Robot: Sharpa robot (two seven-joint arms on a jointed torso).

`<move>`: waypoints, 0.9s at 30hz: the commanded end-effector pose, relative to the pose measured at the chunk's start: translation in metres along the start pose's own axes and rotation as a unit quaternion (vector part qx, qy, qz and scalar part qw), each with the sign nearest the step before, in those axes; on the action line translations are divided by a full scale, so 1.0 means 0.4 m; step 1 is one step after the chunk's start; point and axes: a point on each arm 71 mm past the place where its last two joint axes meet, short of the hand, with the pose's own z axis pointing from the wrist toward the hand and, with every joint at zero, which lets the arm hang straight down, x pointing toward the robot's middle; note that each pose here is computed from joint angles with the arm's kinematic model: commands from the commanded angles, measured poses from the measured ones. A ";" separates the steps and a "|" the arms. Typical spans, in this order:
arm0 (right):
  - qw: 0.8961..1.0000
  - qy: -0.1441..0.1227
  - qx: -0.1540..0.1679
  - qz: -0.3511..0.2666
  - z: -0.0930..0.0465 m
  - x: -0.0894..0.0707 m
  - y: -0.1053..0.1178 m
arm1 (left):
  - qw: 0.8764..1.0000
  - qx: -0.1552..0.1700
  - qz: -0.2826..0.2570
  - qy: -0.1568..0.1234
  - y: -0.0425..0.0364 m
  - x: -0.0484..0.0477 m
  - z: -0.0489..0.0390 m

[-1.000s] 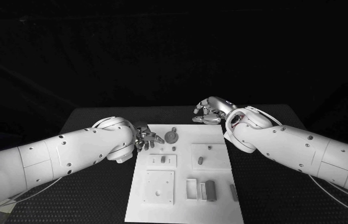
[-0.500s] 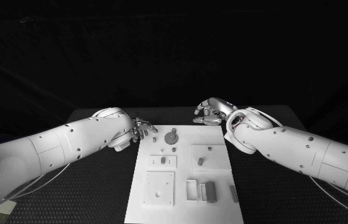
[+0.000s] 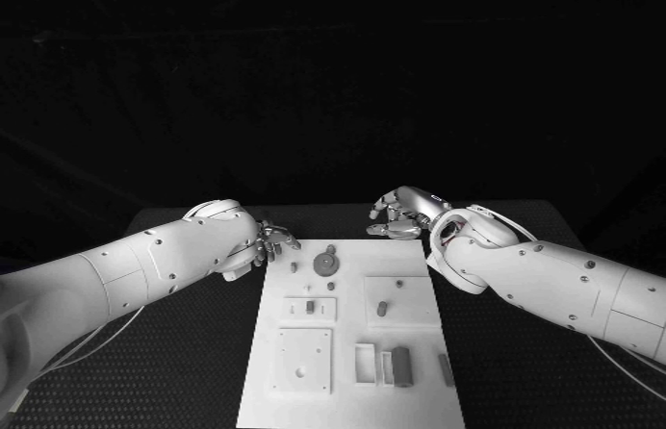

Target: Assemble the parts on the task board

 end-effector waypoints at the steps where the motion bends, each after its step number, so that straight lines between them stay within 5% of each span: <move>1: 1.000 0.002 -0.004 0.000 0.001 0.001 0.002 | 0.999 0.015 0.025 0.026 -0.013 0.011 0.001; 8: 1.000 0.002 -0.005 0.000 0.001 0.002 0.005 | 0.998 0.020 0.037 0.047 -0.030 0.028 0.006; 27: 1.000 0.003 -0.007 0.001 0.004 0.005 0.011 | 0.998 0.017 0.037 0.054 -0.026 0.053 0.022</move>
